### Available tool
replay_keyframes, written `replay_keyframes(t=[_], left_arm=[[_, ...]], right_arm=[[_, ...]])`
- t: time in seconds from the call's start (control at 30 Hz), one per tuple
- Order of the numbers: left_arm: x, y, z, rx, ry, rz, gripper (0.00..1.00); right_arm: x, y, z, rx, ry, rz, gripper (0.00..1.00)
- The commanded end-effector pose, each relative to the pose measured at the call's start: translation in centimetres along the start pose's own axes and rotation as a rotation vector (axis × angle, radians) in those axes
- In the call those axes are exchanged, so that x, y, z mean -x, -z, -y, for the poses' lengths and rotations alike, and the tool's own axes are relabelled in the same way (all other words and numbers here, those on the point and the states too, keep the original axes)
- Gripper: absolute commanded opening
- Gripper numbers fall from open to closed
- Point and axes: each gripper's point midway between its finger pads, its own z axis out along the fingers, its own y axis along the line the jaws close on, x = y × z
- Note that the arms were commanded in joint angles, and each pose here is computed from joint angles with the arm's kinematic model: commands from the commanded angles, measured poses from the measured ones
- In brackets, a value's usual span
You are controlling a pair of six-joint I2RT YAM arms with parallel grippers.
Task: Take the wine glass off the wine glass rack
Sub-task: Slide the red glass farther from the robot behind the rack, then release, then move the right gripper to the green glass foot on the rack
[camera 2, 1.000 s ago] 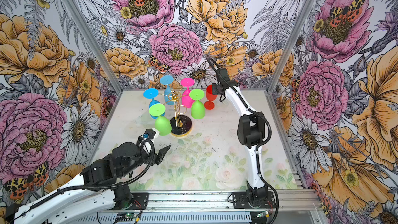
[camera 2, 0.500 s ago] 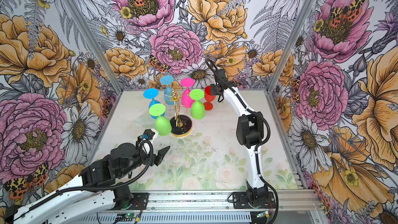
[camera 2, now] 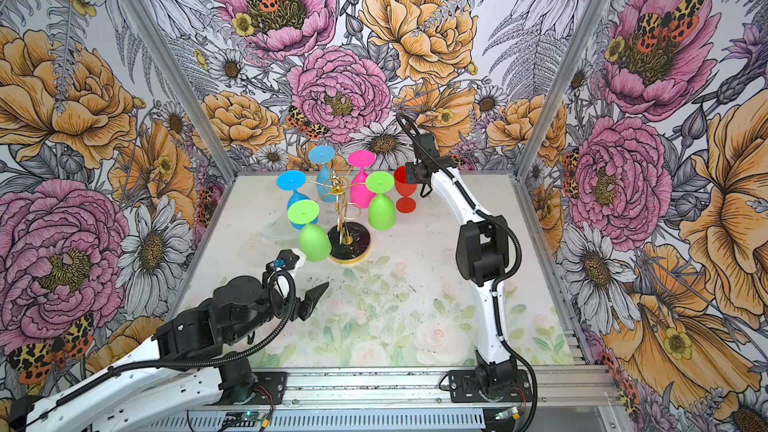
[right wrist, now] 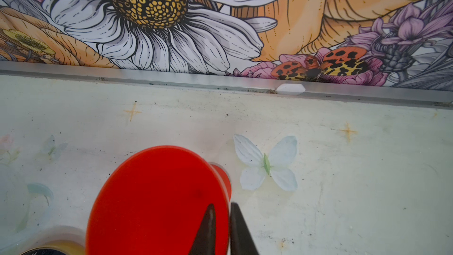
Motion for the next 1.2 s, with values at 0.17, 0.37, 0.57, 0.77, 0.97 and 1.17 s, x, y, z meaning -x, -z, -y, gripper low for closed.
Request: replay_keyframes(t=[0.17,0.37,0.57,0.77,0.97,1.17], left_arm=[[-0.3,0.0,0.5,-0.026,-0.006,-0.003,0.89],[-0.3,0.0,0.6,-0.029,-0.009,-0.007,0.89],[-0.3,-0.1,0.7,-0.032,-0.008,-0.006,0.89],[-0.3,-0.2,0.6,-0.031,-0.009,-0.01,0.9],[-0.3,-0.2,0.4,-0.021,-0.006,-0.01,0.9],[-0.1,-0.3,-0.5,0.014,0.024,-0.001,0.9]], right_arm=[[0.8,1.3,-0.5,0.01,0.002,0.027,0.29],[2.1,4.3,0.3,-0.02,0.013,0.069,0.49],[3.1,8.9,0.9,-0.012,-0.014,0.103,0.62],[2.6,13.5,0.1,0.126,-0.099,0.107,0.64],[0.9,17.8,-1.8,0.302,-0.181,0.086,0.64],[-0.3,21.7,-4.2,0.466,-0.219,0.078,0.62]])
